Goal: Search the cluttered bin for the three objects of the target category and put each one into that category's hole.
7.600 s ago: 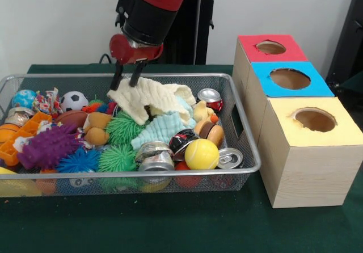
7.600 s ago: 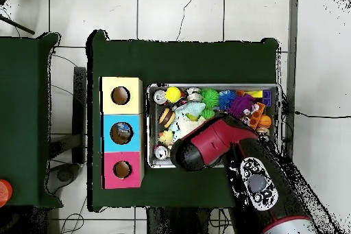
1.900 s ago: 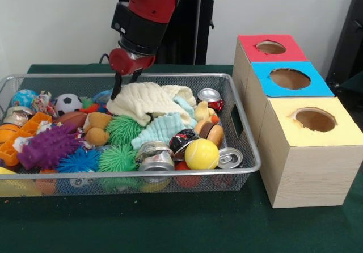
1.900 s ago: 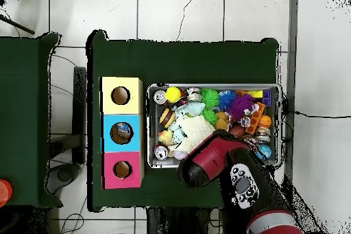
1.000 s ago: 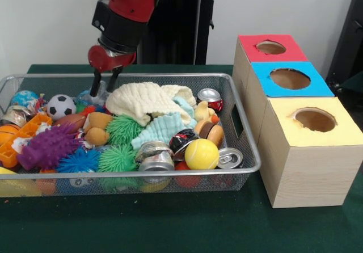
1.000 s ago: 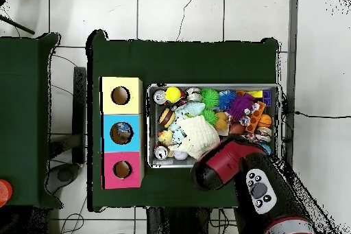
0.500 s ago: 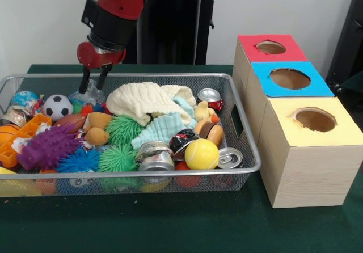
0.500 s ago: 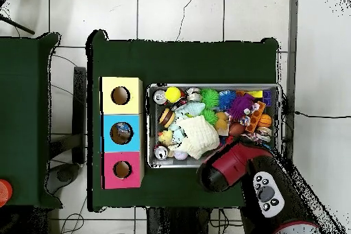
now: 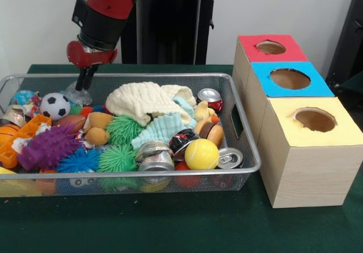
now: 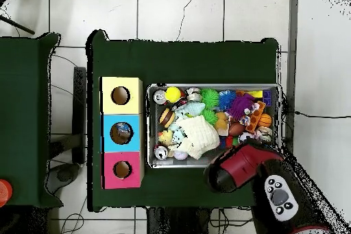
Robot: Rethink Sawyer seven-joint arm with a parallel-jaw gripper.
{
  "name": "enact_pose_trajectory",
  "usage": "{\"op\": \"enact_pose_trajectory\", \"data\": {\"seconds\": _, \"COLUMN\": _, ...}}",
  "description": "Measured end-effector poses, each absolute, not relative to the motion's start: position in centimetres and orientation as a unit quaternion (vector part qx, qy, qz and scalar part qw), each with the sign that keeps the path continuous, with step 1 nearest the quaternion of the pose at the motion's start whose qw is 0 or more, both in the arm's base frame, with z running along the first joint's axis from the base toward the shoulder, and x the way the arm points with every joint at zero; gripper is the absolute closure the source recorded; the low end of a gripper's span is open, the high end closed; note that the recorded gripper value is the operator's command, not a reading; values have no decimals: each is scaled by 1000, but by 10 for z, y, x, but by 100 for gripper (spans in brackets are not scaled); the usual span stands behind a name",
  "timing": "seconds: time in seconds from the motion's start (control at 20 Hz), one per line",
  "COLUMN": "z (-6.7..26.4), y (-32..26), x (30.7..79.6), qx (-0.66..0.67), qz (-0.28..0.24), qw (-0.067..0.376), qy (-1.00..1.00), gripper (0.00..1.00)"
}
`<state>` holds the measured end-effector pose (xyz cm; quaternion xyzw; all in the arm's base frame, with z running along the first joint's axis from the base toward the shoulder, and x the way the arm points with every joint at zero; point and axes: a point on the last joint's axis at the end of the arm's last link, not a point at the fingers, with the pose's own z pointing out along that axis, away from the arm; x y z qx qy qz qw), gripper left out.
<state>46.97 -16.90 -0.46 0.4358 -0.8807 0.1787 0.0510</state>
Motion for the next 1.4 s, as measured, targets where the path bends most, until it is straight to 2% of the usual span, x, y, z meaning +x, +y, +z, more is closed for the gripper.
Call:
{"op": "enact_pose_trajectory", "data": {"seconds": 0.65, "z": -3, "y": -183, "x": 469, "qx": 420, "qz": 177, "qw": 46, "qy": -889, "gripper": 100}}
{"op": "enact_pose_trajectory", "data": {"seconds": 0.9, "z": 12, "y": -165, "x": 474, "qx": 426, "qz": 181, "qw": 47, "qy": -885, "gripper": 100}}
{"op": "enact_pose_trajectory", "data": {"seconds": 1.4, "z": 59, "y": -89, "x": 493, "qx": 431, "qz": 194, "qw": 54, "qy": -880, "gripper": 100}}
